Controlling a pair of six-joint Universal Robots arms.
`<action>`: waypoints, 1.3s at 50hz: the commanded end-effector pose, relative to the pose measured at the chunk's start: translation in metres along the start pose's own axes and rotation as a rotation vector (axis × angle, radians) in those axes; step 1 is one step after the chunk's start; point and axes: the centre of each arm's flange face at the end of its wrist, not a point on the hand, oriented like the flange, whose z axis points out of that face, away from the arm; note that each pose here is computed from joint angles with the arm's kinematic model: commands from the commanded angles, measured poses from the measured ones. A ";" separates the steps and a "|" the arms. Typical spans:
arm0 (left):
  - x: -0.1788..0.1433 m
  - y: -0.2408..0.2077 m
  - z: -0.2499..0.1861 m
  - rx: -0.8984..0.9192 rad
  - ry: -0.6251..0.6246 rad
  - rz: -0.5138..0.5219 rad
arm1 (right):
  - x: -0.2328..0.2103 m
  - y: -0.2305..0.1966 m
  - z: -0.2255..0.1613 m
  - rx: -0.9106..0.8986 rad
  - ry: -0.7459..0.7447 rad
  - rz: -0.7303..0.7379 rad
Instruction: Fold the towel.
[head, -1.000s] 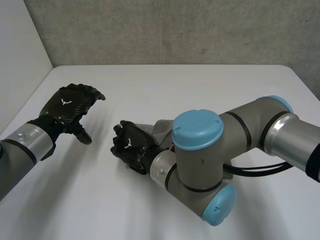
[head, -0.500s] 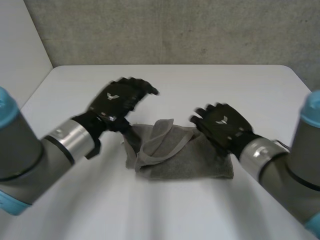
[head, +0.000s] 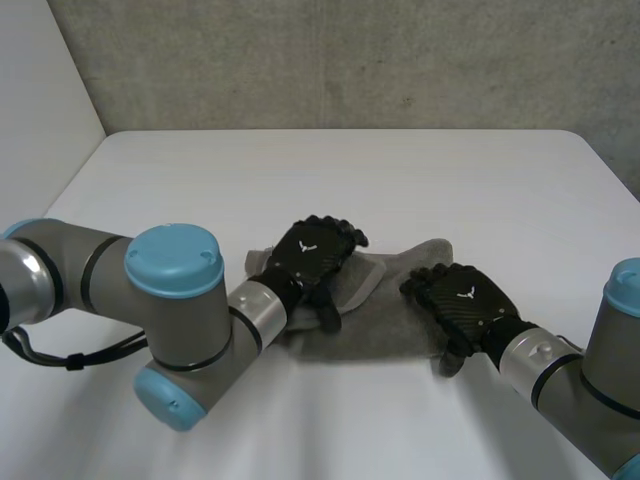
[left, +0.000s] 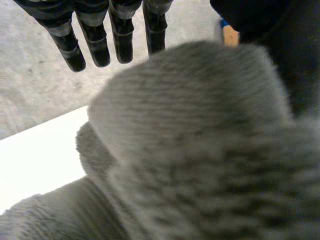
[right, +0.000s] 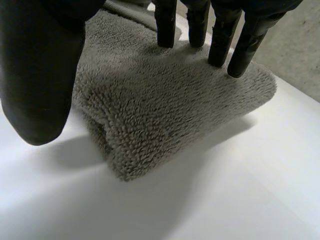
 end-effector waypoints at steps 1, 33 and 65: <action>-0.019 -0.008 0.013 0.101 -0.087 0.049 | -0.004 0.009 0.002 -0.029 -0.015 0.002; -0.063 -0.002 -0.030 0.028 -0.327 0.214 | 0.001 0.010 -0.008 -0.020 0.026 0.008; -0.047 -0.002 -0.052 0.013 -0.297 0.201 | 0.021 0.009 -0.021 -0.042 0.092 0.051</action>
